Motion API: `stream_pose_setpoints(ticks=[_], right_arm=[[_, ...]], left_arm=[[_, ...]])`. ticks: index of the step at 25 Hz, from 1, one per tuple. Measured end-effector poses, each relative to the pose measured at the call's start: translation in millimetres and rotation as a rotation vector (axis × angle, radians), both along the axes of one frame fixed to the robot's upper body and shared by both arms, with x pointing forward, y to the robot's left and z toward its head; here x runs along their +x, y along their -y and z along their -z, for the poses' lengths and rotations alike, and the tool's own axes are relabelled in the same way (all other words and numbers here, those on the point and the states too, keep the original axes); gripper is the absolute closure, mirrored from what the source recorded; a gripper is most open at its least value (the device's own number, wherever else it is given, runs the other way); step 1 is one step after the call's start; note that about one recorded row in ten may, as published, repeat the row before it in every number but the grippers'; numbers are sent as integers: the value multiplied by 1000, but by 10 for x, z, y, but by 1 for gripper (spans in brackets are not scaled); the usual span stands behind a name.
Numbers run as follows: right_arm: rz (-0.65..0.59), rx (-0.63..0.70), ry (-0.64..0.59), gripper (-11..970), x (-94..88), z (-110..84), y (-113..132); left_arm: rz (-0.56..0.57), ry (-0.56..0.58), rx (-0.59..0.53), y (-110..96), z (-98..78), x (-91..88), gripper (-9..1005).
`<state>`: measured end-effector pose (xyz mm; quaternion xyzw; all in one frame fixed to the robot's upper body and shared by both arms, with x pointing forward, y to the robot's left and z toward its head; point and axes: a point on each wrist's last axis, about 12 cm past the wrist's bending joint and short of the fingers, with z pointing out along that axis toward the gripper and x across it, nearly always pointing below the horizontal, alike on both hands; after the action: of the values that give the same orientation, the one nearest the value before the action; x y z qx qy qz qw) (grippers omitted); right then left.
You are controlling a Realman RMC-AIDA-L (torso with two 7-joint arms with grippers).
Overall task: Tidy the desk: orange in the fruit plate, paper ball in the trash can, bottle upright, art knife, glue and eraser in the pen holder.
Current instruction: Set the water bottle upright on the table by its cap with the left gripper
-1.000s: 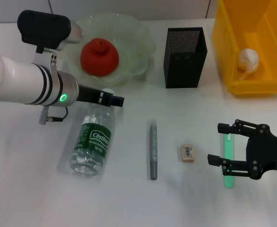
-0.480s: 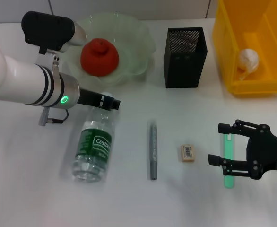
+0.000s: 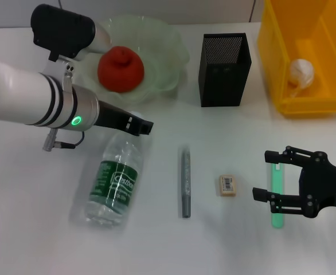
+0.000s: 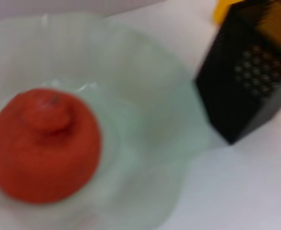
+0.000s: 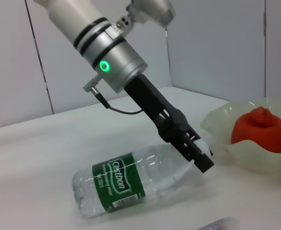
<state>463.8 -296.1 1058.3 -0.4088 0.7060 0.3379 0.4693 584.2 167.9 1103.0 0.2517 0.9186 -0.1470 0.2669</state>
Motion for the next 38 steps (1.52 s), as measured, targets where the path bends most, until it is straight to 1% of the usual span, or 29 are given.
stream_pose_setpoints(ticks=[1,3,4,6,8,9,10,11,12,13,14,16,17,18,19,21,22,25,28,30,31,36,38], right_arm=[[-1,1,0,135,-1,-1,0],[-2,1,-1,135,-1,-1,0],[-2,2,-2,135,-1,-2,-1],[-2,2,-2,135,-1,-2,-1],[-2,2,-2,135,-1,-2,-1],[-1,3,-4,135,-2,-2,-1],[-1,3,-4,135,-2,-2,-1],[0,4,-6,135,-2,-3,-1],[1,6,-10,135,0,-4,-1],[1,6,-10,135,0,-4,-1],[1,7,-11,135,4,-11,-2],[2,7,-12,135,10,-19,-2],[2,7,-12,135,10,-19,-2],[2,8,-13,135,12,-22,-2],[2,9,-15,135,14,-25,-3],[2,9,-15,135,14,-25,-4],[0,11,-16,135,19,-29,-8],[-3,14,-18,135,30,-38,-16],[-6,16,-19,135,37,-45,-22],[-7,16,-16,135,42,-51,-24],[-8,16,-15,135,45,-54,-25],[-9,16,-15,136,50,-65,-26],[-8,18,-18,136,51,-67,-26]], left_arm=[[65,31,-23,15,-89,-55,523],[148,63,-72,4,-134,-128,523],[148,63,-72,4,-134,-128,523],[272,141,-157,-85,-179,-222,523],[272,141,-157,-85,-179,-222,524],[313,177,-189,-131,-193,-250,524],[313,177,-189,-131,-193,-250,524],[372,231,-243,-220,-212,-305,524],[398,254,-265,-271,-221,-330,524],[398,254,-265,-271,-221,-330,524],[415,273,-280,-330,-225,-337,524],[415,273,-280,-330,-225,-337,524],[426,293,-300,-427,-212,-330,524],[443,320,-308,-464,-215,-337,524],[454,340,-313,-482,-219,-344,524],[454,340,-313,-482,-219,-344,524],[477,418,-342,-557,-232,-388,524],[475,437,-355,-585,-238,-396,524],[467,481,-401,-704,-236,-419,524],[466,487,-405,-721,-233,-422,525],[474,507,-407,-757,-220,-432,525],[498,560,-399,-809,-208,-443,525],[501,564,-397,-817,-203,-446,525]])
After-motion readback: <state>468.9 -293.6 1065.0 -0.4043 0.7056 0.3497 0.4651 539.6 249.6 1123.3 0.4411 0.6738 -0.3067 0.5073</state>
